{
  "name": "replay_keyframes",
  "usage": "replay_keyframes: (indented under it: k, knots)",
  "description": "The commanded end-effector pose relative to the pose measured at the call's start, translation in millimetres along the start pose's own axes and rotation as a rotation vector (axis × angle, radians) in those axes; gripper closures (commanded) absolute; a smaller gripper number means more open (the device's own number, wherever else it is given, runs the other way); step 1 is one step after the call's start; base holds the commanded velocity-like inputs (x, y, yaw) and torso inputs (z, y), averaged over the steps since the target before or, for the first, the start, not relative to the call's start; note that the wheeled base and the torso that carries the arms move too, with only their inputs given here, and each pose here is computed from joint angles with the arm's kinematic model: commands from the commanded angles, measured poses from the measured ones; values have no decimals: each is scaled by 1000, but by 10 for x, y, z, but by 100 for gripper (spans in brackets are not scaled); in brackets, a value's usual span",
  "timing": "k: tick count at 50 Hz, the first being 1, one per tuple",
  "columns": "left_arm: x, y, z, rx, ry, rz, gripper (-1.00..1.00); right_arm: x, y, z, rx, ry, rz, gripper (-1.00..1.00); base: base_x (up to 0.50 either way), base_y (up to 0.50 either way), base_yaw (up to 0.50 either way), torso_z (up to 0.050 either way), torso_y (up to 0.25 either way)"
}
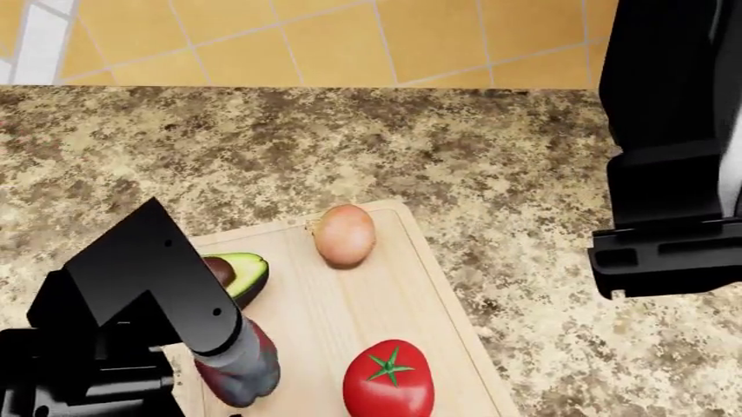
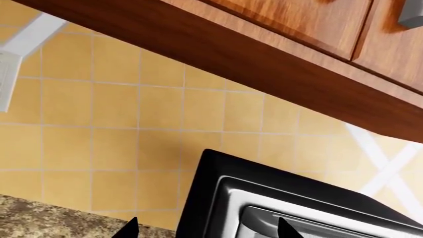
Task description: Place the avocado, onion, tomato and bell pepper on the cutting board.
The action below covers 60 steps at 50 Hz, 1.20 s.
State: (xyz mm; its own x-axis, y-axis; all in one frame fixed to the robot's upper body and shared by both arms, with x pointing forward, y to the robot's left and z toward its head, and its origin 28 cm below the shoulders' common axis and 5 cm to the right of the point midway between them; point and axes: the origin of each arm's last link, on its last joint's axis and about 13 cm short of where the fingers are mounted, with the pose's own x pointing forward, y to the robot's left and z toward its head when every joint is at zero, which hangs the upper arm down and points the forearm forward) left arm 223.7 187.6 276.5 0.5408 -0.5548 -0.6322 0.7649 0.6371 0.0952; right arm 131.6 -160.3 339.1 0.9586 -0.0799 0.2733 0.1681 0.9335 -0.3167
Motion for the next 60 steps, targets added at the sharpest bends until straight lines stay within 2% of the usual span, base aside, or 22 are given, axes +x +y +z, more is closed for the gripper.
replay_keyframes:
  k: [1,7,17,31,34,35,39,41,45,46,47,48,49,50,52,55,56,59,60]
  knots:
    - [-234,-40,57,6,-32,32,-100,4,9,1,3,-2,3,-100,0,0,0,0,10]
    - [-529,-158,152,18,-114,32,-100,-8,5,30,4,-11,3,-100,0,0,0,0,0]
    - [-865,-234,269,28,-222,63,-100,-16,2,73,-1,-19,2,-100,0,0,0,0,0]
    - [-1255,-296,317,1,-361,123,-100,-15,-3,134,-7,-32,6,-100,0,0,0,0,0]
    - [-1289,-320,241,-12,-397,141,-100,-32,-3,141,-9,-36,7,-100,0,0,0,0,0]
    - [-1306,-327,213,-6,-430,177,-100,-32,-4,134,-10,-33,5,-100,0,0,0,0,0]
    - [-1372,-401,136,-27,-477,181,-100,-55,-5,156,-11,-38,5,-100,0,0,0,0,0]
    - [-1450,-440,122,-53,-540,191,-100,-74,1,177,-13,-47,8,-100,0,0,0,0,0]
    - [-1503,-522,84,-31,-625,256,-100,-98,7,215,-15,-59,9,-100,0,0,0,0,0]
    - [-1499,-548,59,2,-635,278,-100,-97,13,216,-17,-61,6,-100,0,0,0,0,0]
    - [-1516,-569,50,-30,-652,255,-100,-100,19,222,-15,-63,8,-100,0,0,0,0,0]
    - [-1532,-584,45,5,-690,308,-100,-111,22,235,-15,-68,8,-100,0,0,0,0,0]
    - [-1531,-628,21,21,-698,283,-100,-123,25,245,-18,-73,9,-100,0,0,0,0,0]
    - [-1537,-643,19,-6,-712,268,-100,-127,27,251,-19,-75,9,-100,0,0,0,0,0]
    - [-1570,-678,12,-1,-778,290,-100,-142,36,264,-22,-82,10,-100,0,0,0,0,0]
    - [-1616,-683,8,-4,-828,307,-100,-168,37,294,-24,-91,13,-100,0,0,0,0,0]
    - [-1630,-647,8,5,-848,359,-100,-182,35,311,-27,-98,12,-100,0,0,0,0,0]
    - [-1685,-592,24,-26,-907,384,-100,-221,54,338,-22,-112,21,-100,0,0,0,0,0]
    - [-1695,-590,22,3,-919,411,-100,-241,62,340,-29,-119,25,-100,0,0,0,0,0]
